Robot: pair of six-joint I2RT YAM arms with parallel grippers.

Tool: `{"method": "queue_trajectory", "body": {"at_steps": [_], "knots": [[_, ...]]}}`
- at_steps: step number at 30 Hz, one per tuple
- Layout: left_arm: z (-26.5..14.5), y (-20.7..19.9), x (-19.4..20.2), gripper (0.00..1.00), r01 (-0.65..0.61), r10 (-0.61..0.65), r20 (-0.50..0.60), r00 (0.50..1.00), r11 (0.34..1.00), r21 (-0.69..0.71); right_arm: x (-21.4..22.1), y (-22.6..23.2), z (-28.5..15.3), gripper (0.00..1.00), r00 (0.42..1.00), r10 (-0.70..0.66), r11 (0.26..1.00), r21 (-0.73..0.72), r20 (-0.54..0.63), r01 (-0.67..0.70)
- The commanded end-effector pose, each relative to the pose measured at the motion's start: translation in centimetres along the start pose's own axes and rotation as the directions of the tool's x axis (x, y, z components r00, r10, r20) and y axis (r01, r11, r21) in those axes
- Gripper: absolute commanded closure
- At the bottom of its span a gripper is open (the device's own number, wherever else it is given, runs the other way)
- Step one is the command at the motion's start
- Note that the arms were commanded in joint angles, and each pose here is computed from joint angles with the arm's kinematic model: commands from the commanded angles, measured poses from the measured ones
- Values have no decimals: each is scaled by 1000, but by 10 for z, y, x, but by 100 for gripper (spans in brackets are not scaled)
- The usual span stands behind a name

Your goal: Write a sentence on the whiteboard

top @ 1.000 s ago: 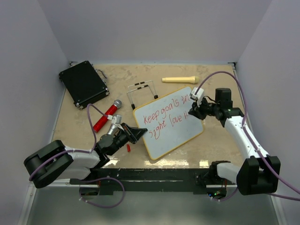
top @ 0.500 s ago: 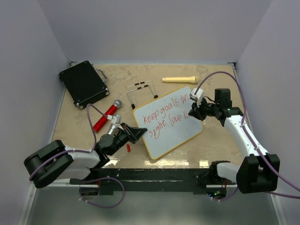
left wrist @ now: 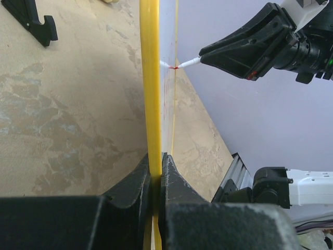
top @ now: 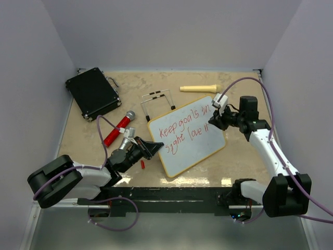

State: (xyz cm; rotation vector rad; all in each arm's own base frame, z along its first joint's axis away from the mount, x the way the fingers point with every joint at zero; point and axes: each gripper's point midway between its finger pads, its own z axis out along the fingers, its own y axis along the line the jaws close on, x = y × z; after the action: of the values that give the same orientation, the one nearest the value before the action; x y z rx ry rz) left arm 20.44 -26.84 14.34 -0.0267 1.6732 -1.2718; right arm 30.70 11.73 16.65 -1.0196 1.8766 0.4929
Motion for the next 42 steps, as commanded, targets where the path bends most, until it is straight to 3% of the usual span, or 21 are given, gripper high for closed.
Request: {"method": "queue_trajectory", "body": {"at_steps": [1,10,25,34,42], "knots": [[-2,-15,-1,100,-58,59,0,998,995,85,-24,-13,-5,100,997,-32,998,63,64,28],[-1,-16,-2,100,-61,61,5,998,994,86,-12,-19,-5,100,1000,-12,995,96,12,11],[-2,-13,-3,100,-63,62,10,998,995,71,22,1,-2,100,994,-22,1000,-20,-109,20],[-4,-9,-1,100,-68,68,4,998,996,59,-41,-1,-29,100,992,-91,994,73,84,85],[-3,-9,0,100,-79,79,0,997,995,59,-44,10,-34,100,987,-100,995,33,127,96]]}}
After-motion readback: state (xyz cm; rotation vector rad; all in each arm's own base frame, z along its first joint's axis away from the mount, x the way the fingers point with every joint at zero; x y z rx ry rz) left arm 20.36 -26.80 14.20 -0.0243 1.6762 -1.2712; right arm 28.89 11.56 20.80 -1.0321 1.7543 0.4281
